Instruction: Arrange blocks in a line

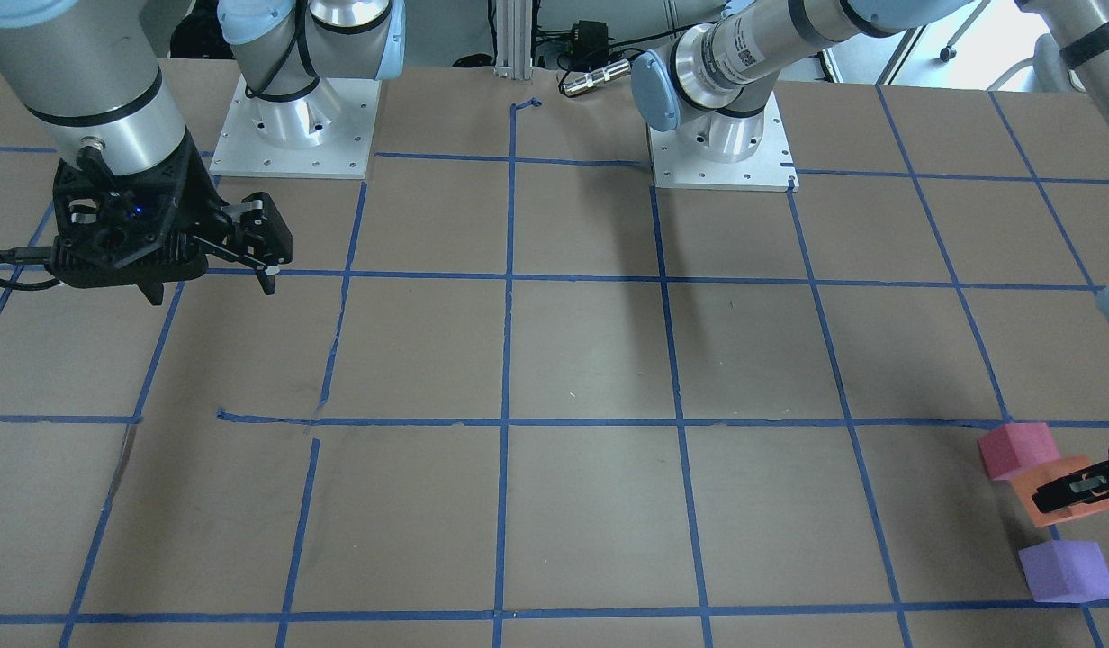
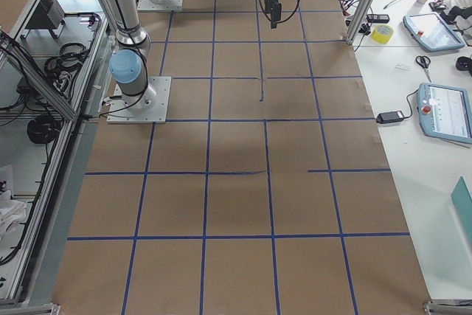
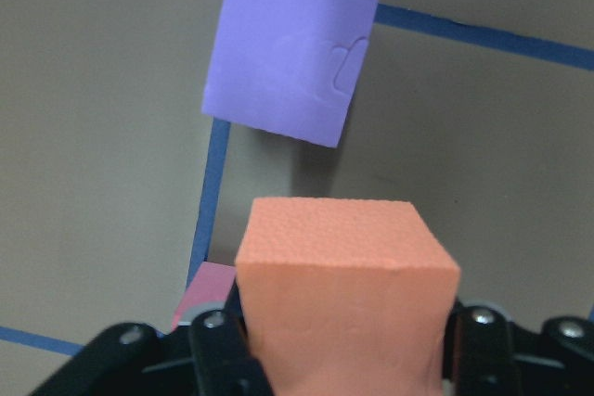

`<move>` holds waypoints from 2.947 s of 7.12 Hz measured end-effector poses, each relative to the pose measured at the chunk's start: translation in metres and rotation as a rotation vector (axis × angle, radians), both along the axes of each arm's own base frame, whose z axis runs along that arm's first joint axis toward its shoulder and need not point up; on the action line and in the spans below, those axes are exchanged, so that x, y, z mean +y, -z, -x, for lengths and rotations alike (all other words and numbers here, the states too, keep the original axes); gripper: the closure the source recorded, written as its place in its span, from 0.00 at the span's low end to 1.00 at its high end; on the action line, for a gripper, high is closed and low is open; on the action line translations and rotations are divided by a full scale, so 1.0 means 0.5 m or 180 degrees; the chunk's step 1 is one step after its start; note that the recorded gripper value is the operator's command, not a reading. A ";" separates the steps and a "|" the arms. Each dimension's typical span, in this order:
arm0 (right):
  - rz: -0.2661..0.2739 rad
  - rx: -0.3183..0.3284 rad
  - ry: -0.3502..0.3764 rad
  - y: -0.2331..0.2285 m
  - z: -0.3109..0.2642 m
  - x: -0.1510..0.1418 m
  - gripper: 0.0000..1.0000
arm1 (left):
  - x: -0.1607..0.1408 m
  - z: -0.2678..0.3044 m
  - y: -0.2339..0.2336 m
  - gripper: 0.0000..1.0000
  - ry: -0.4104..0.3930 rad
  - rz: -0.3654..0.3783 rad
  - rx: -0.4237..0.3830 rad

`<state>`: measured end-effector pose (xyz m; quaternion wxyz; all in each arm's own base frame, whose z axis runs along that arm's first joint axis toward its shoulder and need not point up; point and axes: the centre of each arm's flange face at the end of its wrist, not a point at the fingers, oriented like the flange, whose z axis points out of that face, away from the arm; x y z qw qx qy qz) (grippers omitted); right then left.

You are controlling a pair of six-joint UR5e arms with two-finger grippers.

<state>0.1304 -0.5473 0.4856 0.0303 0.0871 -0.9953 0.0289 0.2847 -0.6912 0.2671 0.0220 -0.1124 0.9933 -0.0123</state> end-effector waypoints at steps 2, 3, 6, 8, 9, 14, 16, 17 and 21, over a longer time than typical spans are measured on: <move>0.0043 -0.0044 -0.0001 0.001 -0.001 -0.007 0.00 | -0.013 -0.012 0.019 1.00 0.0133 0.0019 -0.0011; 0.0064 -0.0057 0.0001 -0.002 -0.001 -0.007 0.00 | -0.013 -0.015 0.029 1.00 0.0205 0.0014 -0.0012; 0.0065 -0.0059 0.0008 -0.005 0.000 -0.005 0.00 | 0.001 -0.043 0.040 1.00 0.0284 -0.0022 -0.0005; 0.0075 -0.0059 0.0007 -0.004 0.001 -0.007 0.00 | 0.000 -0.048 0.059 1.00 0.0355 -0.0032 0.0006; 0.0078 -0.0051 0.0009 -0.004 0.002 -0.007 0.00 | -0.002 -0.049 0.075 1.00 0.0377 -0.0017 0.0003; 0.0087 -0.0042 0.0019 -0.006 0.004 -0.006 0.00 | 0.014 -0.038 0.157 0.01 0.0440 0.0051 -0.0041; 0.0089 -0.0051 0.0019 -0.006 0.003 -0.006 0.00 | 0.016 -0.038 0.145 0.00 0.0457 0.0054 -0.0072; 0.0085 -0.0055 0.0018 -0.005 0.003 -0.006 0.00 | 0.019 -0.031 0.110 0.00 0.0477 0.0079 -0.0097; 0.0079 -0.0055 0.0018 -0.004 0.003 -0.006 0.00 | 0.120 0.138 -0.183 0.00 0.0567 -0.0330 0.0080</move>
